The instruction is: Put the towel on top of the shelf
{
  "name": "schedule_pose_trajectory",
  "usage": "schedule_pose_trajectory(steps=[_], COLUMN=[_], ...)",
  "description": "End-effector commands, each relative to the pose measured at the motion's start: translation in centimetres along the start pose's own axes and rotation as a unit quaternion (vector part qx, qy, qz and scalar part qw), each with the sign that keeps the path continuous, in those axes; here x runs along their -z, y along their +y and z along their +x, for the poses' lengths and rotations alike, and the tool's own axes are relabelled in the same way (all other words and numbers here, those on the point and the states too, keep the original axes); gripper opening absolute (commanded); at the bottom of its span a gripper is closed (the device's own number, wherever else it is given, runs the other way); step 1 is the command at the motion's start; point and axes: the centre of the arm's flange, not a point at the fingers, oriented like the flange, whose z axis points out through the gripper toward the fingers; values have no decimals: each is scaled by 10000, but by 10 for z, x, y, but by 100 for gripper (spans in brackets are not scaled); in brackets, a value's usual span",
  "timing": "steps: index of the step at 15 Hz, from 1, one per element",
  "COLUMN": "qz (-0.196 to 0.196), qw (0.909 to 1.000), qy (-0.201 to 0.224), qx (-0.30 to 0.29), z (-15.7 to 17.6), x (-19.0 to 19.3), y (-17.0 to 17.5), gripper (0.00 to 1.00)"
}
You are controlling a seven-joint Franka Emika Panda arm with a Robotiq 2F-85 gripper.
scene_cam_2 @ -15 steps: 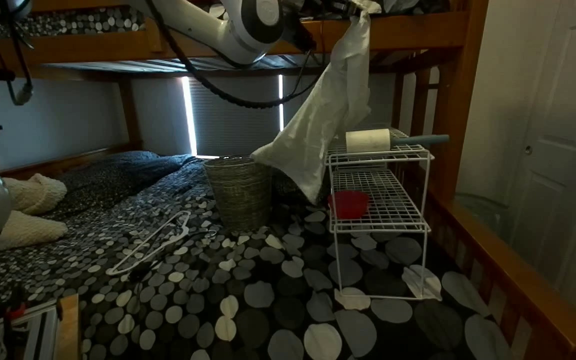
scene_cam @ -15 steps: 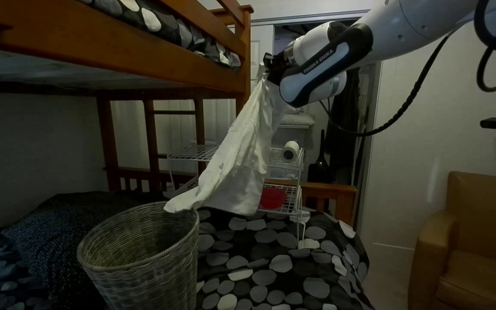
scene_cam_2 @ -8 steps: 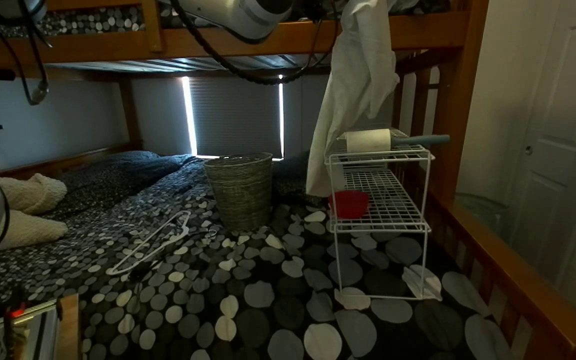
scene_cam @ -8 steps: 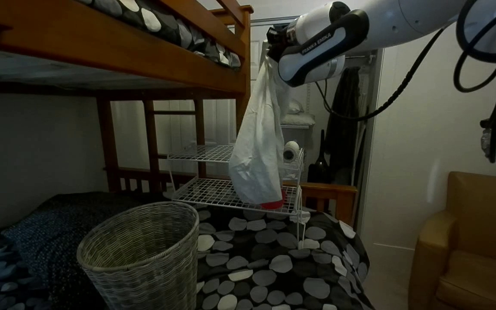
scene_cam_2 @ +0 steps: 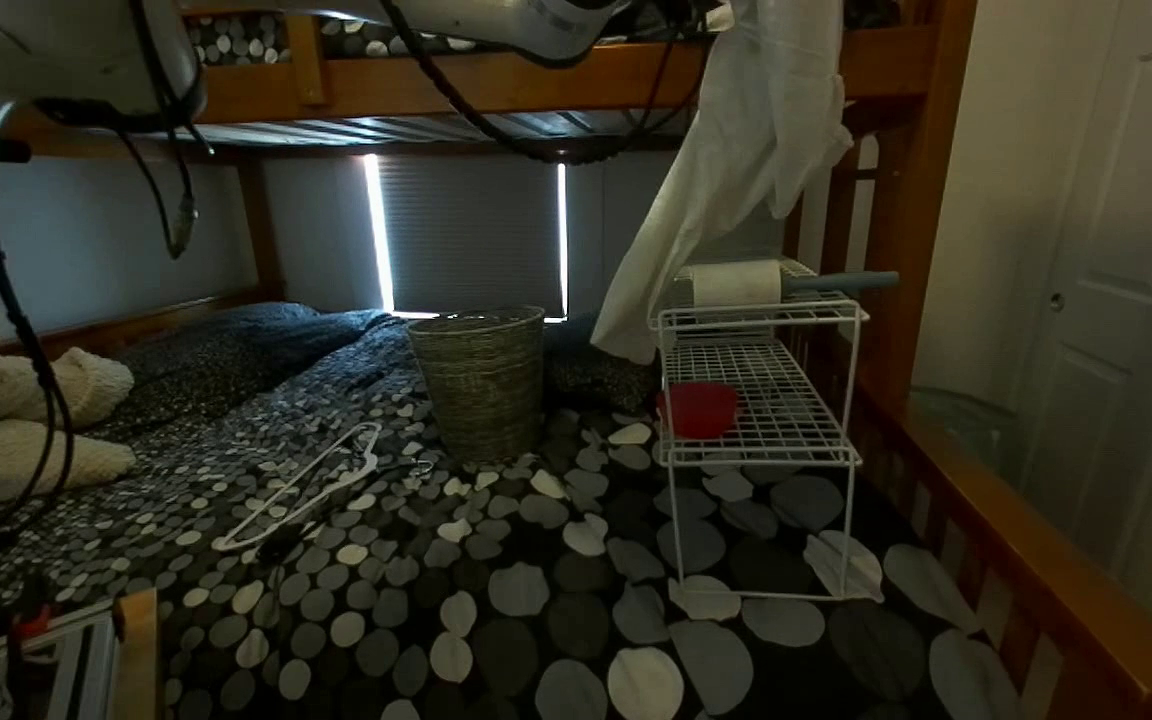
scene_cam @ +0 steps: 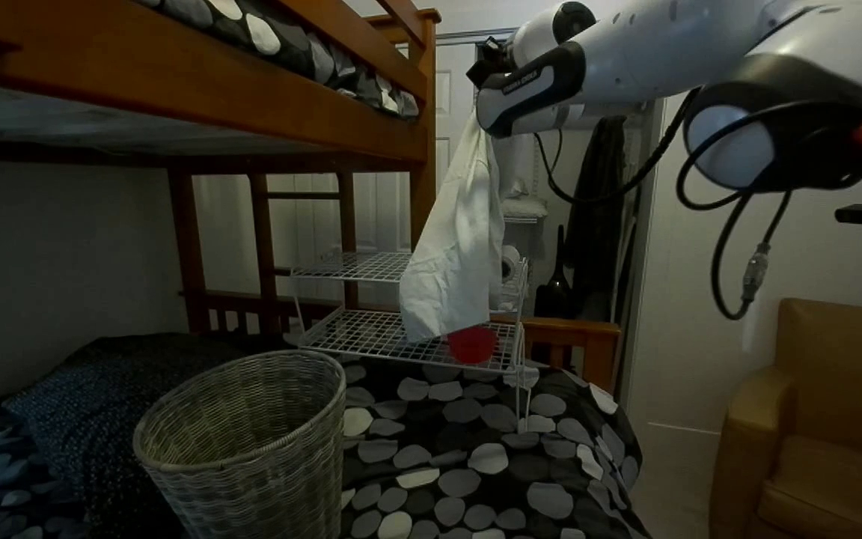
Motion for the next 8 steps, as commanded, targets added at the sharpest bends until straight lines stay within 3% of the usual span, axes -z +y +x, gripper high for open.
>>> schedule_pose_trajectory(steps=[1, 3, 4, 8], qz=[-117, -392, -673, -1718], qw=[9996, 9980, 9953, 9795], qy=[261, 424, 560, 793], qx=[30, 258, 406, 687], z=[-16, -30, -35, -48], x=[-53, -68, -75, -84], y=[-37, -54, -58, -53], gripper=[1, 1, 19, 50])
